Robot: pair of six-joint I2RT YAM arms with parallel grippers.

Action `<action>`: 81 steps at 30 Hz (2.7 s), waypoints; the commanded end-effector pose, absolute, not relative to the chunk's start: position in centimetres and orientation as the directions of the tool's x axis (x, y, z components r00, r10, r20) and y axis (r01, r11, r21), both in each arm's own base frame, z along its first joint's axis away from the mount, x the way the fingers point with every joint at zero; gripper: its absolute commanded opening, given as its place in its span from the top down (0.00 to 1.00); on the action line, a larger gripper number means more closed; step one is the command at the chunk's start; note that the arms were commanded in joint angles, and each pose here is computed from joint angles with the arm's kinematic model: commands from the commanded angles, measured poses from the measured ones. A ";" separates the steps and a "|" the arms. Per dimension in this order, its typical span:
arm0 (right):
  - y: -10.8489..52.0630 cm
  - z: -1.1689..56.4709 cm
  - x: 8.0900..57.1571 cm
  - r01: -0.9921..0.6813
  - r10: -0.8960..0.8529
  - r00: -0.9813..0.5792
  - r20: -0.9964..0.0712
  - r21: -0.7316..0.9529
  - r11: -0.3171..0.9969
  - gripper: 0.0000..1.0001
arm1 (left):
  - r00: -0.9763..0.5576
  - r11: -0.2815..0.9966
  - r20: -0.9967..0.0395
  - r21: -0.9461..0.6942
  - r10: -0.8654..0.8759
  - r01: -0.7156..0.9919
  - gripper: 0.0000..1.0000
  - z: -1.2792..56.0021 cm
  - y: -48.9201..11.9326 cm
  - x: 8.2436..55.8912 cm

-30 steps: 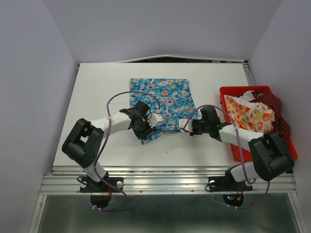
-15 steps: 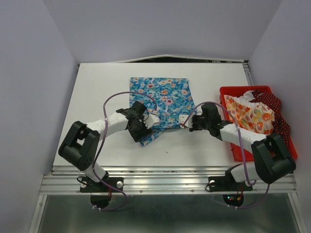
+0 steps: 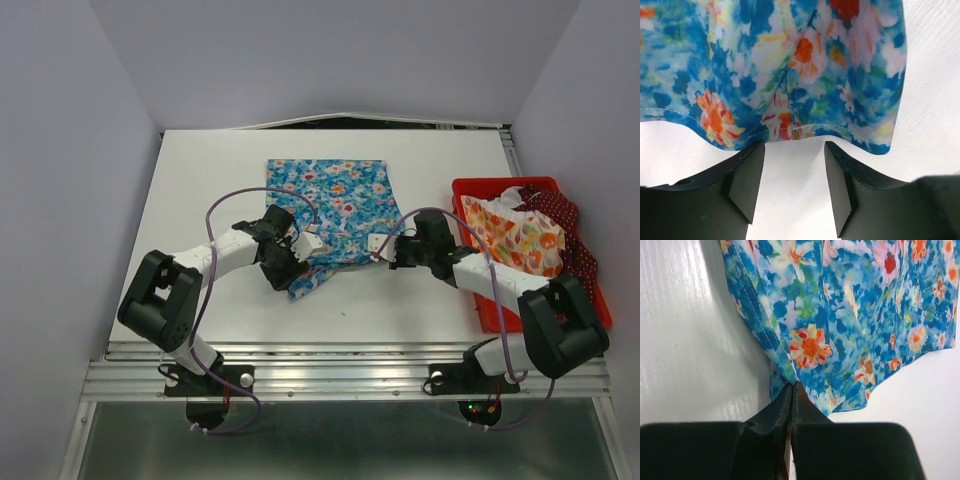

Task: Fold and stack the skirts
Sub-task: Flatten the skirt out

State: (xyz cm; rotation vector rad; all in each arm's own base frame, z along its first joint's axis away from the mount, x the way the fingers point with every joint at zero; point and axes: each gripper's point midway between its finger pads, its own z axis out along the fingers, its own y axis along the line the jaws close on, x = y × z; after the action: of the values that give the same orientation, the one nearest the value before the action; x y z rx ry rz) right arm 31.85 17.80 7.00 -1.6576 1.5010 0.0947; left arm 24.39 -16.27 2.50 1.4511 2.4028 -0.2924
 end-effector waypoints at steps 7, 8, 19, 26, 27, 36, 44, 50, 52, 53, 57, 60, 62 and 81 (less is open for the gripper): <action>18.6 9.1 32.8 -0.815 -0.753 0.295 -0.588 -0.566 0.123 0.99 | -0.405 0.444 -0.432 -0.012 0.806 0.896 0.45 3.7 -17.8 25.5; 18.6 9.1 32.9 -0.815 -0.754 0.295 -0.587 -0.567 0.123 0.99 | -0.409 0.445 -0.427 -0.015 0.807 0.895 0.45 3.4 -17.7 25.4; 18.4 9.0 33.0 -0.815 -0.763 0.278 -0.583 -0.564 0.133 0.99 | -0.442 0.468 -0.327 -0.001 0.835 0.884 0.67 -0.2 -16.4 25.1; 17.3 10.8 34.5 -0.772 -0.794 0.224 -0.566 -0.600 0.210 0.99 | -0.438 0.511 -0.403 0.088 0.804 0.855 1.00 4.9 -14.9 25.8; 17.2 11.5 34.8 -0.765 -0.798 0.220 -0.561 -0.606 0.216 0.99 | -0.432 0.527 -0.420 0.138 0.798 0.838 1.00 6.5 -14.3 27.0; 16.2 20.0 39.6 -0.614 -0.827 0.191 -0.528 -0.722 0.319 0.99 | -0.227 0.628 -0.608 0.603 0.761 0.492 1.00 25.5 -9.2 33.0; 16.4 31.0 42.6 -0.477 -0.797 0.207 -0.568 -0.770 0.425 0.99 | -0.136 0.721 -0.711 0.660 0.690 0.210 1.00 34.7 -6.5 33.3; 16.8 38.0 39.8 -0.491 -0.742 0.274 -0.611 -0.753 0.439 0.99 | -0.033 0.802 -0.801 0.596 0.598 0.038 1.00 42.0 -4.4 30.9; 17.0 39.1 38.3 -0.501 -0.728 0.296 -0.619 -0.749 0.433 0.99 | 0.008 0.817 -0.817 0.576 0.576 0.011 1.00 43.8 -3.8 29.7; 17.4 39.7 37.2 -0.519 -0.712 0.311 -0.629 -0.740 0.428 0.99 | 0.043 0.827 -0.827 0.562 0.561 -0.004 1.00 45.0 -3.4 28.5; 17.4 43.7 33.1 -0.516 -0.643 0.374 -0.668 -0.726 0.454 0.99 | 0.164 0.844 -0.835 0.535 0.525 0.024 1.00 47.8 -3.1 24.8; 17.5 46.7 30.2 -0.534 -0.572 0.418 -0.706 -0.700 0.474 0.99 | 0.277 0.832 -0.820 0.545 0.501 0.107 1.00 48.7 -3.9 21.5; 17.7 47.1 28.5 -0.581 -0.532 0.415 -0.738 -0.665 0.469 0.99 | 0.345 0.828 -0.809 0.544 0.475 0.134 1.00 49.3 -3.9 19.0; 19.1 29.0 36.0 -0.681 -0.624 0.037 -0.780 -0.477 0.555 0.99 | 0.047 0.790 -0.810 0.581 0.585 0.196 1.00 35.5 -6.5 29.2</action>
State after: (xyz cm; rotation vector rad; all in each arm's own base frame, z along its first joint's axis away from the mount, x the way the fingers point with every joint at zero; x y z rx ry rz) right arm 29.93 22.23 31.51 -1.2896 1.5044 0.3112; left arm 24.13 -8.75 36.72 0.7883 1.4764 0.1101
